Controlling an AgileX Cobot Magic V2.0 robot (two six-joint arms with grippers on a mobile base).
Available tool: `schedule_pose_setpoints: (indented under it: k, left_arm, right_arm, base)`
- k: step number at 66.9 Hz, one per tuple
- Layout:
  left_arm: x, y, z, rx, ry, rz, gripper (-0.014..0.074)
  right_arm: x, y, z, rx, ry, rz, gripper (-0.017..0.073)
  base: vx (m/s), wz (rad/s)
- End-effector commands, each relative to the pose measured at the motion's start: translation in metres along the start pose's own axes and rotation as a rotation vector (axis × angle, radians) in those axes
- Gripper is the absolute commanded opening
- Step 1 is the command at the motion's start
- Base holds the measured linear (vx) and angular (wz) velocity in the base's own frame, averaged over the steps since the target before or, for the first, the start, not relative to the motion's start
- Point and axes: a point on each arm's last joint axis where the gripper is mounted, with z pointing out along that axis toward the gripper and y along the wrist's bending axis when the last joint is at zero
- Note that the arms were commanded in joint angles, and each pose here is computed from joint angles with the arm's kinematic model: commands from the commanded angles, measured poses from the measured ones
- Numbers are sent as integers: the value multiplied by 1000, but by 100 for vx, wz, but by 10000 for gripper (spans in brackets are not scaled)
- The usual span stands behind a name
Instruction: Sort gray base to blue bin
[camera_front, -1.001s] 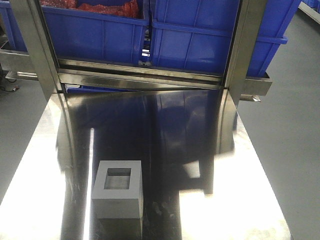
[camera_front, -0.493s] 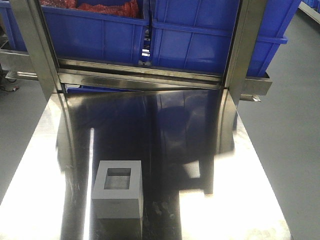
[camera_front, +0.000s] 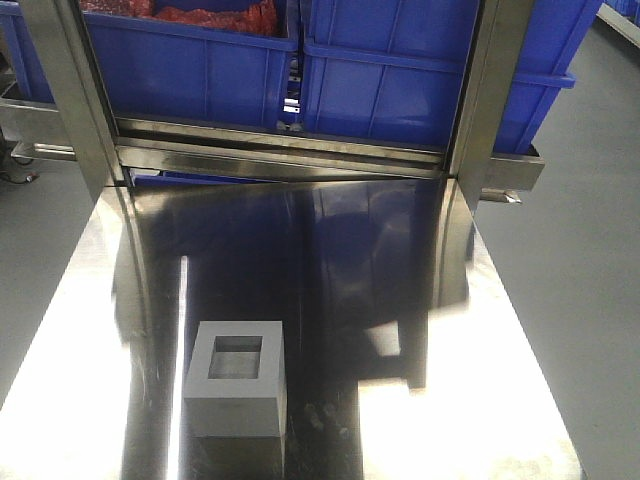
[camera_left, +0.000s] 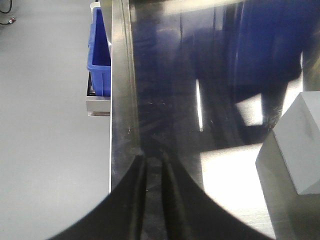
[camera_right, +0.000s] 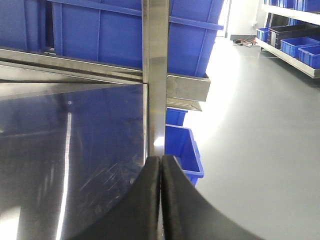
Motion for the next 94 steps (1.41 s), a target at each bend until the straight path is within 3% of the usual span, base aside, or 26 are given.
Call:
schedule_pose_setpoints:
  k: [1, 13, 21, 33, 46, 54, 66, 77, 85, 94]
  left_arm:
    - [-16, -2, -4, 12, -91, -3, 199]
    - [-15, -1, -4, 8, -84, 12, 382]
    - [-16, -2, -4, 12, -95, 6, 453]
    - [-17, -2, -5, 13, -103, 1, 459]
    - [-21, -5, -5, 51, -147, -68, 459]
    - [-28, -9, -7, 105, -215, -142, 459]
    - [-34, -15, 0, 180, -210, -173, 459]
    - [-48, -30, 23, 314, -8, -70, 459]
    - [-64, -41, 45, 415, 132, -61, 459]
    - [-76, -56, 68, 465, 198, -30, 459]
  right_arm:
    - [-6, 0, 0, 4, -81, -20, -5]
    - [-6, 0, 0, 4, -81, -20, -5]
    - [-6, 0, 0, 4, -81, -20, -5]
    - [-6, 0, 0, 4, -81, -20, -5]
    - [-6, 0, 0, 4, -81, -20, -5]
    - [-6, 0, 0, 4, -81, -20, -5]
    - [-6, 0, 0, 4, -81, -20, -5]
    - [-6, 0, 0, 4, -81, -20, -5]
    - [-6, 0, 0, 4, -81, -20, -5]
    - [-6, 0, 0, 4, -82, -20, -5]
  base:
    - [0, 0]
    - [0, 0]
    - [0, 0]
    - [0, 0]
    - [0, 0]
    - [0, 0]
    - [0, 0]
    - [0, 0]
    - [0, 0]
    - [0, 0]
